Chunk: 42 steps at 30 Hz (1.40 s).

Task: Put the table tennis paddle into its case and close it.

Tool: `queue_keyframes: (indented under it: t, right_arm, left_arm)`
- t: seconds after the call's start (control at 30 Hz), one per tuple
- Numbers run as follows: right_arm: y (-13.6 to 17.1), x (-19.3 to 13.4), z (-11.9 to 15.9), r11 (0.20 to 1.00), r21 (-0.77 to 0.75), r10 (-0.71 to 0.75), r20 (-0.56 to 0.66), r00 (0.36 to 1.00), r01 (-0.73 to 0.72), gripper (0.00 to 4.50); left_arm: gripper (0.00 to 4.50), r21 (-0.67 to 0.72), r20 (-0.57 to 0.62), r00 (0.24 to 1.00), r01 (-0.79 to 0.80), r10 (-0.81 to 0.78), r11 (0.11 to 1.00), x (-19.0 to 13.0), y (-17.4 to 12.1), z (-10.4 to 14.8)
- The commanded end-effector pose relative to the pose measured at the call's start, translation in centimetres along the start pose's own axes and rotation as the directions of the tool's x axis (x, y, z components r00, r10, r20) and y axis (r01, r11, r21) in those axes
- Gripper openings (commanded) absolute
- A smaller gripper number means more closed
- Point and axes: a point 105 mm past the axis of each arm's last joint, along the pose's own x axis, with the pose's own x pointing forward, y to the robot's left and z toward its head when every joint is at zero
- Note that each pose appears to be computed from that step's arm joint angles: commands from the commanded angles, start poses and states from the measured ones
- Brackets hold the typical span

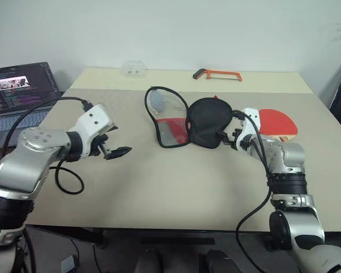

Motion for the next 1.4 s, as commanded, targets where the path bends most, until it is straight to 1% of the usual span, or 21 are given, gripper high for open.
queue_keyframes:
  t: [0.03,0.2,0.3,0.37,0.53,0.63,0.67,0.7,0.93,1.03,1.17,1.4]
  right_arm:
    - [0.5,0.2,0.8,1.000,0.010,-0.004,0.026,1.000,0.004,4.50]
    - [1.7,1.0,0.3,0.999,0.034,0.024,0.010,1.000,-0.025,4.50]
    - [2.2,1.3,0.1,0.999,0.037,0.036,0.004,0.999,-0.036,3.91]
    - [2.5,1.4,-0.1,0.998,0.037,0.042,-0.001,0.999,-0.042,3.28]
    - [3.6,1.7,-0.6,0.997,0.031,0.069,-0.012,0.998,-0.069,1.60]
    - [3.8,1.9,-0.9,0.997,0.028,0.071,-0.022,0.997,-0.070,0.60]
    - [3.7,2.0,-1.0,0.997,0.027,0.069,-0.023,0.997,-0.069,0.16]
    - [3.6,2.0,-1.1,0.998,0.027,0.066,-0.025,0.998,-0.065,0.07]
    - [3.1,2.1,-1.2,0.999,0.011,0.044,-0.025,0.999,-0.044,0.07]
    - [2.8,1.8,-0.4,0.999,-0.027,0.043,-0.009,0.999,-0.043,0.07]
    - [1.1,1.2,0.5,0.997,-0.070,0.025,-0.002,1.000,-0.025,0.07]
    - [-1.2,0.1,1.0,0.987,-0.150,0.055,-0.042,0.998,-0.061,0.07]
  left_arm:
    - [4.39,0.047,0.044,0.999,-0.015,0.013,0.999,-1.3,-0.1,1.5]
    - [4.39,0.042,0.058,0.998,0.007,-0.010,0.999,-2.3,-0.8,1.6]
    - [4.50,0.024,0.036,0.999,0.012,-0.013,1.000,-2.4,-1.0,0.7]
    - [4.50,0.012,0.035,0.999,0.020,-0.020,1.000,-2.1,-1.3,0.3]
    - [4.50,-0.014,0.054,0.995,0.088,-0.087,0.996,-1.0,-3.6,-0.7]
    - [4.50,-0.030,0.051,0.995,0.087,-0.085,0.996,-0.7,-4.1,-1.3]
    - [4.50,-0.033,0.051,0.995,0.085,-0.083,0.996,-0.6,-4.1,-1.3]
    - [4.50,-0.036,0.054,0.995,0.084,-0.082,0.996,-0.7,-4.1,-1.3]
    - [4.50,-0.045,0.051,0.997,0.068,-0.066,0.997,-0.8,-3.7,-1.5]
    - [4.50,-0.045,0.062,0.995,0.078,-0.075,0.996,-0.8,-3.9,-1.4]
    - [4.50,-0.039,0.060,0.994,0.090,-0.088,0.995,-0.8,-4.2,-1.5]
    - [4.50,-0.033,0.065,0.993,0.096,-0.093,0.995,-0.5,-4.1,-1.4]
